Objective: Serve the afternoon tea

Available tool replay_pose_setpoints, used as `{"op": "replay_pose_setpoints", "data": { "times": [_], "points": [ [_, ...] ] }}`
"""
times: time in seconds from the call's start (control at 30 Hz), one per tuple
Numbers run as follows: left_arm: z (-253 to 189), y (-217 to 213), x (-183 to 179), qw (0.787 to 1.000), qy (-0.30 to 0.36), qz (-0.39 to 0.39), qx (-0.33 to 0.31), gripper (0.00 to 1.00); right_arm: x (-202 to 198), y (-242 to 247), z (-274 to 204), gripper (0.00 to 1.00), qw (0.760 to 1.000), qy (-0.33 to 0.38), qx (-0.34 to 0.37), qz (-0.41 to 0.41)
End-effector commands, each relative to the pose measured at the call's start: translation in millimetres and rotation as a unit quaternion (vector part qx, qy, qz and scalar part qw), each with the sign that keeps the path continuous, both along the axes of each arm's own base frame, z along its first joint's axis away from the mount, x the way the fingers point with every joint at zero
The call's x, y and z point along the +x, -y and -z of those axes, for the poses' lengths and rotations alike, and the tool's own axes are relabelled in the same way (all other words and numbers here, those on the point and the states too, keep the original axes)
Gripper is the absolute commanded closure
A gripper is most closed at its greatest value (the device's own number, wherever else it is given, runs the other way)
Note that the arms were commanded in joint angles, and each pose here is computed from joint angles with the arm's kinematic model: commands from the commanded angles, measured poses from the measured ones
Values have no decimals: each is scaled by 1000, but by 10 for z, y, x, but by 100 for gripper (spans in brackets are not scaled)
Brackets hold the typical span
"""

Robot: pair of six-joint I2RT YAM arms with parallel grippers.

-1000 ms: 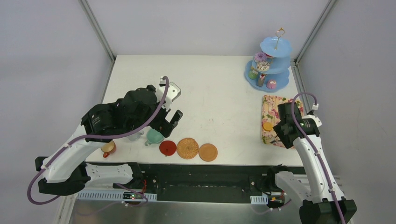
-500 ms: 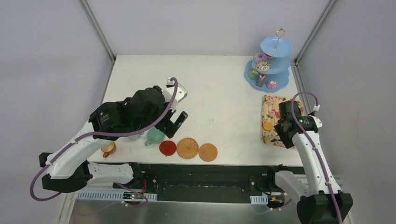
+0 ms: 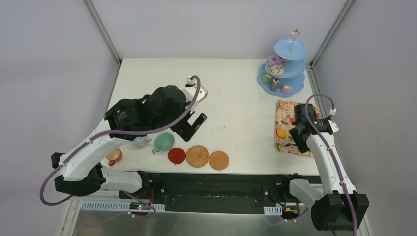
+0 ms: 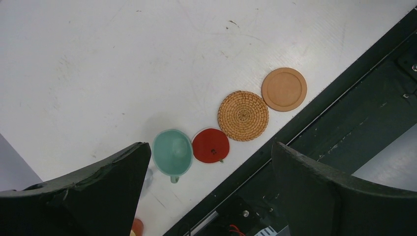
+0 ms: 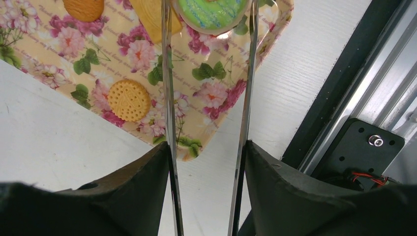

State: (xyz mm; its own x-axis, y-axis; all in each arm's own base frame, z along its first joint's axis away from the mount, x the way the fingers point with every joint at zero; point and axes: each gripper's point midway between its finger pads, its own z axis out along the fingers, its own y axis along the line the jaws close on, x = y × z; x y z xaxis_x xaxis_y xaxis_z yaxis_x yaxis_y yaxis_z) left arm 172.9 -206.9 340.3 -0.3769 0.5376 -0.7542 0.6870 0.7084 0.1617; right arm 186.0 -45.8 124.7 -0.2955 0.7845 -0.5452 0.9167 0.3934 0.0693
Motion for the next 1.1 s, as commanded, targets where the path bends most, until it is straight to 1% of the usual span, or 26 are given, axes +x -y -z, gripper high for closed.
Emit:
{"op": "replay_pose_setpoints", "data": {
  "times": [0.0,0.1,0.23,0.43,0.53,0.67,0.73,0.83,0.93,1.07],
  "points": [
    [-120,-7,-33,1000,-3,-5,-10,0,-25,38,16,42,1000,4,-4,3],
    [-145,-24,-26,1000,-1,-10,-10,0,-39,40,24,46,1000,2,-4,-3],
    [-158,-59,-10,1000,4,-18,-9,0,-42,4,-30,54,1000,2,5,-14],
    [-186,-60,12,1000,13,-22,-17,0,-67,-10,-322,69,999,20,6,-30],
    [-191,-62,21,999,17,-25,-22,0,-34,-74,-459,71,997,41,17,-59],
    [-192,-98,30,999,22,-32,-22,0,113,-190,-784,71,987,94,25,-125],
    [-195,-119,32,999,24,-35,-23,0,259,-260,-1051,71,977,134,25,-164],
    [-187,-143,32,999,27,-38,-26,0,590,-419,-1341,71,958,177,36,-225],
    [-181,-144,36,999,30,-36,-25,0,1003,-535,-1569,71,942,186,41,-277],
    [-214,-162,51,998,39,-35,-24,0,1439,-489,-1789,71,933,165,4,-321]
  ]
}}
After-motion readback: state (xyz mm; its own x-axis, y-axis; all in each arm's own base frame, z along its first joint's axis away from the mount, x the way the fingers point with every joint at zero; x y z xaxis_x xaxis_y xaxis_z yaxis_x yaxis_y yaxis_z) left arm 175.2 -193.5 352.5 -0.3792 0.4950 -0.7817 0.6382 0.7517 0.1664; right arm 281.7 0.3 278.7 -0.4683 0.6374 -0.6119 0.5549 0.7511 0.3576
